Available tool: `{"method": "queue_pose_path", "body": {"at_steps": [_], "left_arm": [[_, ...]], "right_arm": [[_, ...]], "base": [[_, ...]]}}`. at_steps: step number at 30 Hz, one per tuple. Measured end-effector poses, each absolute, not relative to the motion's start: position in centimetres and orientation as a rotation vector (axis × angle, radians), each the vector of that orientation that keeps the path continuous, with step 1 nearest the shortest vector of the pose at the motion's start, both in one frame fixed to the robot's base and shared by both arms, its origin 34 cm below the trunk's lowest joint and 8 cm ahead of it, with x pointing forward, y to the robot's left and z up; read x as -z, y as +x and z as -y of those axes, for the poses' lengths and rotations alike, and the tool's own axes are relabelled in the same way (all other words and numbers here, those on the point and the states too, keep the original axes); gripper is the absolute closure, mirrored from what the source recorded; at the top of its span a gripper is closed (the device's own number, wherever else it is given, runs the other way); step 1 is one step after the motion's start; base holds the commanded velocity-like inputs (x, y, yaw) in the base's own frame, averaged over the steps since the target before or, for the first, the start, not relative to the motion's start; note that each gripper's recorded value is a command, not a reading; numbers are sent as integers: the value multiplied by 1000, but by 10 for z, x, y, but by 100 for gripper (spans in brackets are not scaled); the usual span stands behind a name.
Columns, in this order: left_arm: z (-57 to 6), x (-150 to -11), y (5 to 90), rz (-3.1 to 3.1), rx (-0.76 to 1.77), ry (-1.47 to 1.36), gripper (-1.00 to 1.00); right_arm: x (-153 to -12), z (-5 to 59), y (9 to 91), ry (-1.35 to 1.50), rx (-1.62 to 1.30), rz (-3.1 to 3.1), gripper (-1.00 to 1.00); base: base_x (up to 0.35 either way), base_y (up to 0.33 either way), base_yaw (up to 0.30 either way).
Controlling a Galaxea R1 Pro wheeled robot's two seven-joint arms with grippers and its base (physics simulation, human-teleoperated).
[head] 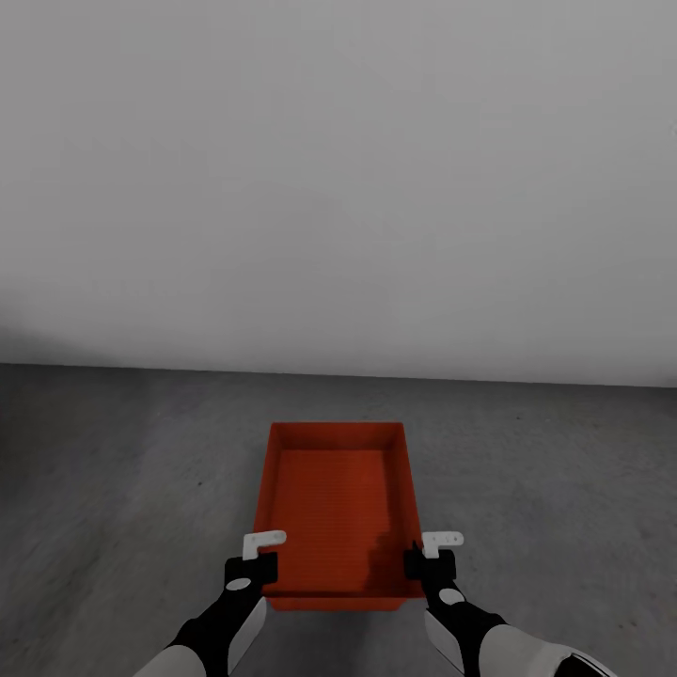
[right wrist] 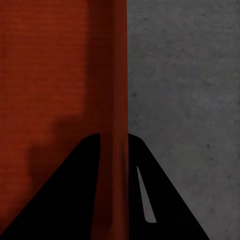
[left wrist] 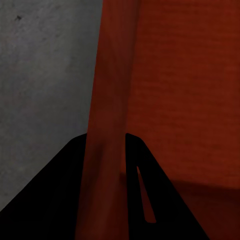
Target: Move the two storage containers from the living room to the garage. In the garage, place one container on the floor and stack the other container on top of it (either order is fine).
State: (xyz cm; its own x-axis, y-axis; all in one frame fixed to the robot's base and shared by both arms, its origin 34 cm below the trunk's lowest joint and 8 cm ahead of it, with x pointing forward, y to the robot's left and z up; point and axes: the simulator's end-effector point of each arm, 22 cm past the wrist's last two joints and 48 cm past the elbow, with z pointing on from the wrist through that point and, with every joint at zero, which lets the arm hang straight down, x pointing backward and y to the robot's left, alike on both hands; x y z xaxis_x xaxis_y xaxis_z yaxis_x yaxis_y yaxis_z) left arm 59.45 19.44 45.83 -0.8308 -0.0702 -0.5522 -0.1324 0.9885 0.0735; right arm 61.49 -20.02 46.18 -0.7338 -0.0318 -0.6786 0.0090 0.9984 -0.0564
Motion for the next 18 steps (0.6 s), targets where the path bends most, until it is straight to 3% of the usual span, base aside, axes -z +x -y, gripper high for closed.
{"method": "queue_pose_path", "body": {"at_steps": [18], "left_arm": [[-194,-458,595,-2553,-146,-141,100]], "right_arm": [[-462,200,615,-16,72,-2393,100]], "base": [[0,22,0]]}}
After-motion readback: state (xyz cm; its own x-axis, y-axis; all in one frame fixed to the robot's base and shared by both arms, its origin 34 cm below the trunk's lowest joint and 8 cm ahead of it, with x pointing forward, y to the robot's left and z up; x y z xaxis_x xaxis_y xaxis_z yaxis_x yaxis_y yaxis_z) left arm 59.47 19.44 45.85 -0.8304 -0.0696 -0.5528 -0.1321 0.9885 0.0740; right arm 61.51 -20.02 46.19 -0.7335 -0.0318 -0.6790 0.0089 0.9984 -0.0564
